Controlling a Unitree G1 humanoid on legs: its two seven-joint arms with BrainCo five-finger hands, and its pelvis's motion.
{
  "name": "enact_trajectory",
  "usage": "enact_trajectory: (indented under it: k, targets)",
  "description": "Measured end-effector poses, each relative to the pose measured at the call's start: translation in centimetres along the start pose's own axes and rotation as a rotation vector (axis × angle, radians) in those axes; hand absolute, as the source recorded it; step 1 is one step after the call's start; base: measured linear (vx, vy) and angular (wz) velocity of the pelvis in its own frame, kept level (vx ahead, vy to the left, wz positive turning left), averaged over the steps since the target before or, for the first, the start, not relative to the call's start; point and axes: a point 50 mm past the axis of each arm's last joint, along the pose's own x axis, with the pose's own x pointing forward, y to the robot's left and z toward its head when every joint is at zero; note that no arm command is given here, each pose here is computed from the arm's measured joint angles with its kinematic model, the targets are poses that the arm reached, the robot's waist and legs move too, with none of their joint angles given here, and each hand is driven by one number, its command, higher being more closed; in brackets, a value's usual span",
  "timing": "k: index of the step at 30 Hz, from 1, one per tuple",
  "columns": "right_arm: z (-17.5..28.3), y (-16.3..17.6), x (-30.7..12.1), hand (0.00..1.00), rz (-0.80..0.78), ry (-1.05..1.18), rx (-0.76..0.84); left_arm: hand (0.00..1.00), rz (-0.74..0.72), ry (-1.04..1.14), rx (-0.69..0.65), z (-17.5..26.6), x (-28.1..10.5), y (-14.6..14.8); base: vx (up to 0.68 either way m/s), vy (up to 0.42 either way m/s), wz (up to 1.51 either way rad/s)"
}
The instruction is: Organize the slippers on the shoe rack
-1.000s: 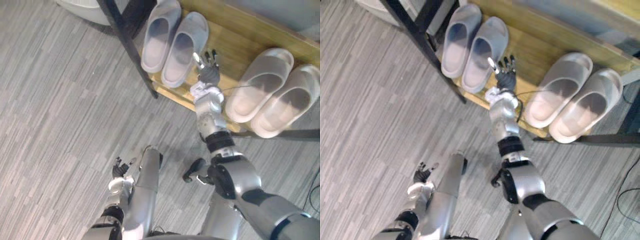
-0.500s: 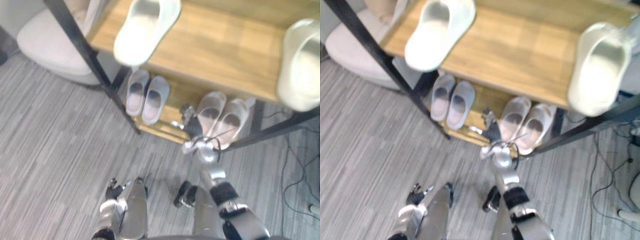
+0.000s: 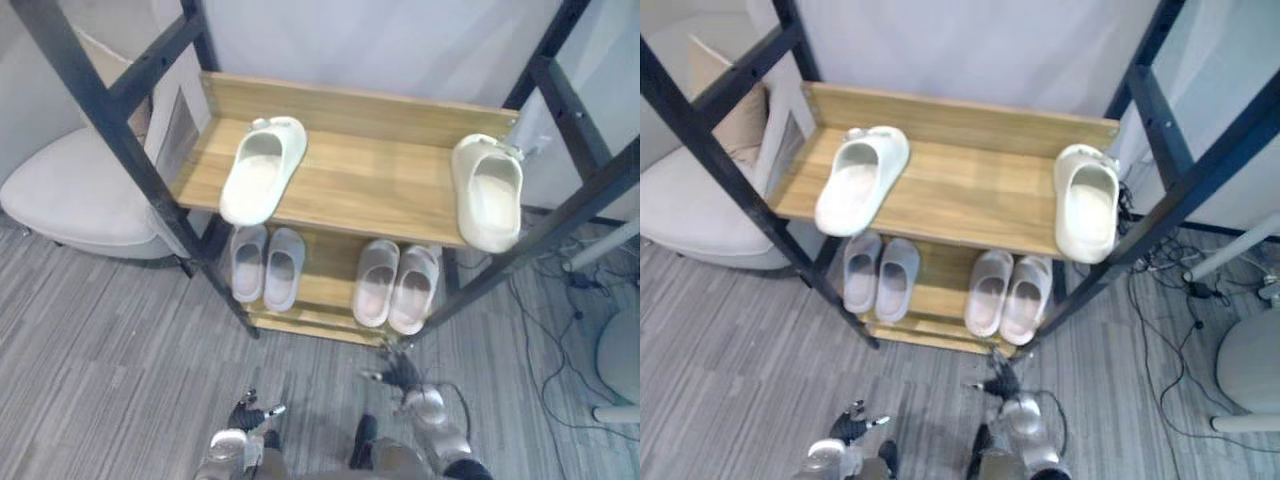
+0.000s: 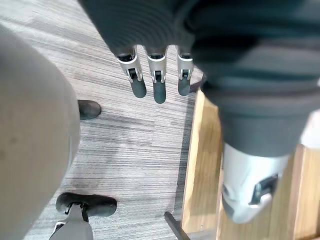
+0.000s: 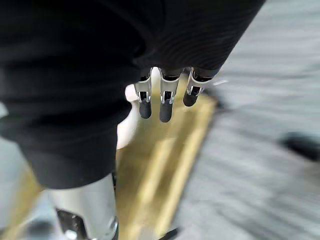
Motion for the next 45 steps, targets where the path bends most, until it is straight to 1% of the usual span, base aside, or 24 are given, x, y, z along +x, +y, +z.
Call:
enact_trajectory:
  k: [1,3,5,6,8,10,11,12,14,17,19,21,22,23,24,25,27,29,30,32,34,37,41,45]
  targets:
    - [-0.4,-0.1,-0.1,0.00,-0.006,0.015,0.005,0.00,0.000,0.002,0.000,-0.1,0.0,0.0,0.02,0.042,-0.03]
    - [-2.9,-0.9,-0.7,0.00,-0.040,0.113,0.041,0.00,-0.019,0.006,0.028,-0.2,-0.1,-0.4,0.01,0.028,-0.11]
    - [-3.4,-1.4,-0.8,0.00,-0.052,0.130,0.036,0.00,-0.029,0.005,0.051,-0.2,-0.1,-0.6,-0.02,0.023,-0.14]
    - [-4.0,-1.6,-1.1,0.00,-0.062,0.151,0.061,0.00,-0.056,0.001,0.098,-0.2,-0.1,-1.2,-0.06,0.015,-0.16]
    - [-4.2,-1.8,-1.2,0.00,-0.070,0.159,0.076,0.00,-0.080,-0.005,0.132,-0.1,-0.2,-1.7,-0.06,-0.004,-0.11]
    - [-4.6,-1.9,-1.3,0.00,-0.084,0.172,0.113,0.00,-0.143,-0.049,0.219,0.6,-0.2,-3.2,-0.08,-0.007,-0.10]
    - [-4.6,-1.9,-1.3,0.00,-0.087,0.173,0.121,0.00,-0.193,-0.107,0.267,1.7,-0.3,-4.5,-0.07,-0.007,-0.07]
    - [-4.7,-1.9,-1.3,0.00,-0.088,0.174,0.126,0.00,-0.203,-0.121,0.275,2.0,-0.4,-4.7,-0.07,-0.010,-0.10]
    - [-4.7,-1.9,-1.4,0.00,-0.091,0.171,0.135,0.00,-0.282,-0.226,0.330,4.0,-0.8,-6.9,-0.06,-0.011,-0.07]
    - [-4.8,-2.2,-1.5,0.00,-0.106,0.165,0.163,0.00,-0.430,-0.455,0.381,8.0,-2.9,-10.7,-0.01,-0.003,-0.01]
    - [-4.8,-2.4,-1.5,0.00,-0.117,0.166,0.175,0.00,-0.476,-0.543,0.411,9.4,-3.9,-11.9,0.00,0.000,0.00]
    - [-4.9,-2.7,-1.6,0.00,-0.132,0.166,0.179,0.00,-0.574,-0.711,0.443,12.1,-6.2,-14.1,0.06,0.000,-0.01]
    - [-4.9,-2.7,-1.6,0.00,-0.133,0.166,0.179,0.00,-0.583,-0.731,0.442,12.4,-6.5,-14.3,0.10,0.006,0.00]
    - [-5.0,-2.8,-1.6,0.00,-0.138,0.164,0.177,0.00,-0.616,-0.829,0.431,14.2,-7.9,-15.1,0.11,0.011,0.01]
    - [-5.1,-2.9,-1.7,0.00,-0.140,0.164,0.176,0.00,-0.624,-0.872,0.424,15.0,-8.5,-15.3,0.11,0.011,0.01]
    - [-5.1,-2.9,-1.7,0.00,-0.141,0.164,0.175,0.00,-0.627,-0.897,0.418,15.6,-8.8,-15.3,0.14,0.019,0.00]
    - [-5.0,-2.9,-1.7,0.00,-0.146,0.160,0.169,0.00,-0.616,-1.082,0.362,19.3,-11.3,-15.0,0.14,0.025,-0.03]
    - [-4.9,-2.8,-1.8,0.00,-0.143,0.149,0.164,0.00,-0.596,-1.173,0.335,21.0,-12.6,-14.4,0.07,0.019,-0.03]
    - [-4.8,-2.7,-1.8,0.00,-0.136,0.141,0.150,0.00,-0.542,-1.296,0.306,23.3,-14.1,-13.1,0.04,0.015,-0.05]
    - [-4.8,-2.7,-1.8,0.00,-0.134,0.140,0.139,0.00,-0.497,-1.365,0.290,24.9,-14.8,-12.0,0.03,0.009,-0.03]
    - [-4.8,-2.5,-1.8,0.00,-0.124,0.145,0.127,0.00,-0.407,-1.471,0.247,27.1,-16.1,-10.3,0.00,0.013,0.02]
    - [-4.9,-2.5,-1.8,0.00,-0.123,0.153,0.126,0.00,-0.357,-1.509,0.203,27.8,-16.6,-9.3,-0.01,0.002,0.00]
    - [-4.9,-2.5,-1.8,0.00,-0.123,0.155,0.126,0.00,-0.279,-1.514,0.185,28.4,-16.3,-7.9,-0.05,-0.003,-0.01]
    - [-4.8,-2.5,-1.8,0.00,-0.123,0.152,0.125,0.00,-0.120,-1.508,0.167,29.5,-15.4,-5.1,-0.01,-0.007,0.01]
